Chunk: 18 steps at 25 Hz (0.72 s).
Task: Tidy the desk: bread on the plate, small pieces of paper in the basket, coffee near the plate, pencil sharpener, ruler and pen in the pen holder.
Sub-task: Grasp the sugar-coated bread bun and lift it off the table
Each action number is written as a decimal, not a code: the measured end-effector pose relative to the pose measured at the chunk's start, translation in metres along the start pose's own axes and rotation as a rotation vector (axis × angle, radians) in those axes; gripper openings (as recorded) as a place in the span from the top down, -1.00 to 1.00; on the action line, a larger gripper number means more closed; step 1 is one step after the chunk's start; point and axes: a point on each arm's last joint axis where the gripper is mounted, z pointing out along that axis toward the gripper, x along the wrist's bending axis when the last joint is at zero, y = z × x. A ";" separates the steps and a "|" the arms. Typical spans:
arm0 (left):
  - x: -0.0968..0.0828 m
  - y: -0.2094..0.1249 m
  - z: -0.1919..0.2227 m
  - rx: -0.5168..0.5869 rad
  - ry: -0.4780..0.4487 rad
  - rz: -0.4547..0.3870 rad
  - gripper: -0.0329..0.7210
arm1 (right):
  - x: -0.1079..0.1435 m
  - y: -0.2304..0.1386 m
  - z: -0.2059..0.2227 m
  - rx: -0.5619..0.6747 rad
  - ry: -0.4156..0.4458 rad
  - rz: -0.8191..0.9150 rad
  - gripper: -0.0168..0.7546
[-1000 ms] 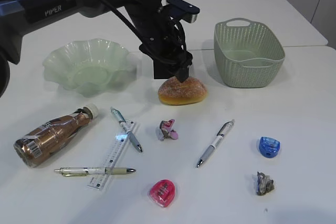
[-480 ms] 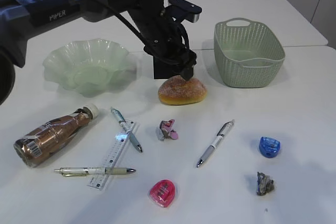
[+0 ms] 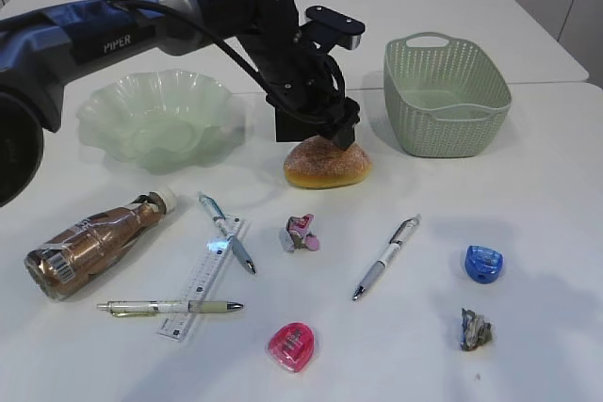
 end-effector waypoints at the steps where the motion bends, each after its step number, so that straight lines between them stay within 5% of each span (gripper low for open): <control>1: 0.000 -0.001 0.003 0.000 -0.001 -0.002 -0.66 | 0.000 0.000 0.000 0.000 0.000 0.000 -0.42; 18: -0.001 -0.012 0.028 0.041 -0.039 -0.033 -0.66 | 0.001 0.001 0.000 -0.006 0.006 0.003 -0.42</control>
